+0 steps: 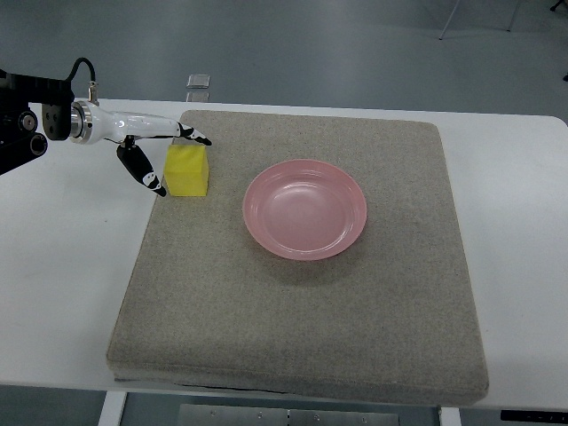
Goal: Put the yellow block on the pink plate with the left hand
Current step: 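Close the left hand fingers around the yellow cube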
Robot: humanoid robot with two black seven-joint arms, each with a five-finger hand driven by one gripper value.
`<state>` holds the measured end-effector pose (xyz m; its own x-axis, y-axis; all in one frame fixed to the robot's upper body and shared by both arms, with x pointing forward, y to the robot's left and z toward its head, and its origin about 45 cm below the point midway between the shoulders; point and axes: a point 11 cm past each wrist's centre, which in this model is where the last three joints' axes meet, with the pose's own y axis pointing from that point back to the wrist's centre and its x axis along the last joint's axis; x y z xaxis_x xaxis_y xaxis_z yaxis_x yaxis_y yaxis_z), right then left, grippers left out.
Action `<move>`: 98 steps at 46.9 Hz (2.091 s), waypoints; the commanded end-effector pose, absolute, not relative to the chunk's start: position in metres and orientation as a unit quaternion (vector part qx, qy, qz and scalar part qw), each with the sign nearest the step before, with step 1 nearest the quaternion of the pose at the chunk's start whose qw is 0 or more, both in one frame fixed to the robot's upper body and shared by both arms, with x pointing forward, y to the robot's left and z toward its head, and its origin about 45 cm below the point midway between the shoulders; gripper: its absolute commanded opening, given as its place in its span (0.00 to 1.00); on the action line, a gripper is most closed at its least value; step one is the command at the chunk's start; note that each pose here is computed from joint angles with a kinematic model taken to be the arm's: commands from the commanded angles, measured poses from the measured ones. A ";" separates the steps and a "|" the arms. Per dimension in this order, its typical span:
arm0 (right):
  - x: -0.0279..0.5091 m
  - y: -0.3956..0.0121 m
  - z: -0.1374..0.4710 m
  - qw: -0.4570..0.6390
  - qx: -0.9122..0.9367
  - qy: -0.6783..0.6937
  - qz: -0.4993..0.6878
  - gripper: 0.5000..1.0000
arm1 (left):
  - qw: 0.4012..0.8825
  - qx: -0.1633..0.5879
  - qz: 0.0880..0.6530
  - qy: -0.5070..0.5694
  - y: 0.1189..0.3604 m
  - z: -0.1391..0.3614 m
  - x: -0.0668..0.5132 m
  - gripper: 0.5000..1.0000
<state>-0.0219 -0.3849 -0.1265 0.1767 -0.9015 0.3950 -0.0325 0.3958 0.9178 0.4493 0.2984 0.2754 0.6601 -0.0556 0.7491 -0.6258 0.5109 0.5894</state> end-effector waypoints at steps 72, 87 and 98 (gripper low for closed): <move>-0.022 -0.385 -0.127 0.635 0.431 -0.542 -0.343 0.85 | 0.784 0.459 0.191 -0.371 0.290 0.257 0.457 0.78; -0.022 -0.385 -0.127 0.635 0.431 -0.542 -0.343 0.85 | 0.781 0.459 0.195 -0.377 0.291 0.258 0.458 0.62; -0.021 -0.385 -0.127 0.635 0.430 -0.543 -0.342 0.85 | 0.780 0.457 0.195 -0.380 0.286 0.257 0.460 0.33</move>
